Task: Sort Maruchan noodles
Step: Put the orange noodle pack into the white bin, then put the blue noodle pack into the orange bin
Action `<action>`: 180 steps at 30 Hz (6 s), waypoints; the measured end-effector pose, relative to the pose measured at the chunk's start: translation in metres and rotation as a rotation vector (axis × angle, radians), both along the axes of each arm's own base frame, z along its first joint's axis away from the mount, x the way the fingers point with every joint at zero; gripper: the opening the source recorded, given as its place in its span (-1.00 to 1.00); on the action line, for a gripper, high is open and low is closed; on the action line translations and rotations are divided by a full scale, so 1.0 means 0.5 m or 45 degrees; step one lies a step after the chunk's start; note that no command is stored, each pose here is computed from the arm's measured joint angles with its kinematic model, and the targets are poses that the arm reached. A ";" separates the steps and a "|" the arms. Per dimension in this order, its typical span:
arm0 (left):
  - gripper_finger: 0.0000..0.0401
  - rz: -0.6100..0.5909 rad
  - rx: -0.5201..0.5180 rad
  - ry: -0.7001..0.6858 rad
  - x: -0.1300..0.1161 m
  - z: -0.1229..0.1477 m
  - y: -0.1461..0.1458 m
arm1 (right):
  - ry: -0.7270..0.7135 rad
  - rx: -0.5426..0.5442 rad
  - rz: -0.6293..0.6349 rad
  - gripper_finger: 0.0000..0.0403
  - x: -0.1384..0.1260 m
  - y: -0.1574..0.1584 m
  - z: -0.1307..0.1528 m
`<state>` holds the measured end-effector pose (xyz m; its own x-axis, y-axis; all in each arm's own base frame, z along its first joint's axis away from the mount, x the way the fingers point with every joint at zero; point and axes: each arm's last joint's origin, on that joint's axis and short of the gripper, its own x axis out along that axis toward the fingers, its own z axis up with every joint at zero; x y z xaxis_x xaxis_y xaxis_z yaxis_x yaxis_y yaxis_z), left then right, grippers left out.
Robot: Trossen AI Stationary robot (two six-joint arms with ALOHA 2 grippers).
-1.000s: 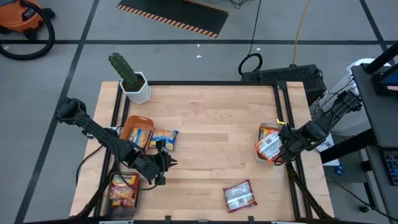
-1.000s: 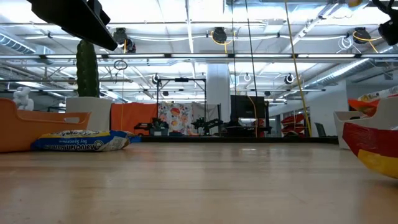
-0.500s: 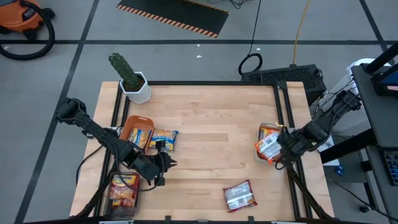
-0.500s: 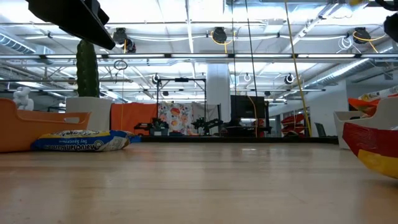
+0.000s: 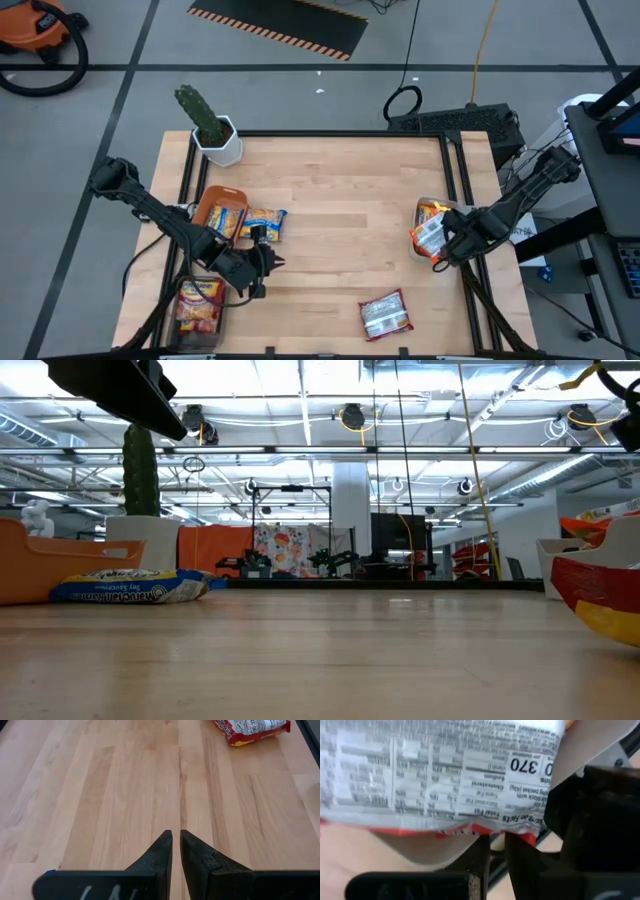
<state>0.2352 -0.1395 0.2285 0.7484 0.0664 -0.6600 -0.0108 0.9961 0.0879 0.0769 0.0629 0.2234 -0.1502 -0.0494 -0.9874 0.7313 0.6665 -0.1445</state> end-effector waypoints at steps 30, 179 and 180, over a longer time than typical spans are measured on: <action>-0.79 -0.005 0.019 -0.004 0.003 0.001 0.004 | -0.276 -0.228 -0.112 -0.85 0.047 -0.002 0.103; -0.97 0.761 0.096 0.486 -0.241 0.233 0.267 | -1.413 -0.830 0.950 -0.99 0.300 0.066 0.221; -0.97 0.765 0.084 0.503 -0.244 0.224 0.266 | -1.413 -0.828 0.956 -0.99 0.300 0.068 0.220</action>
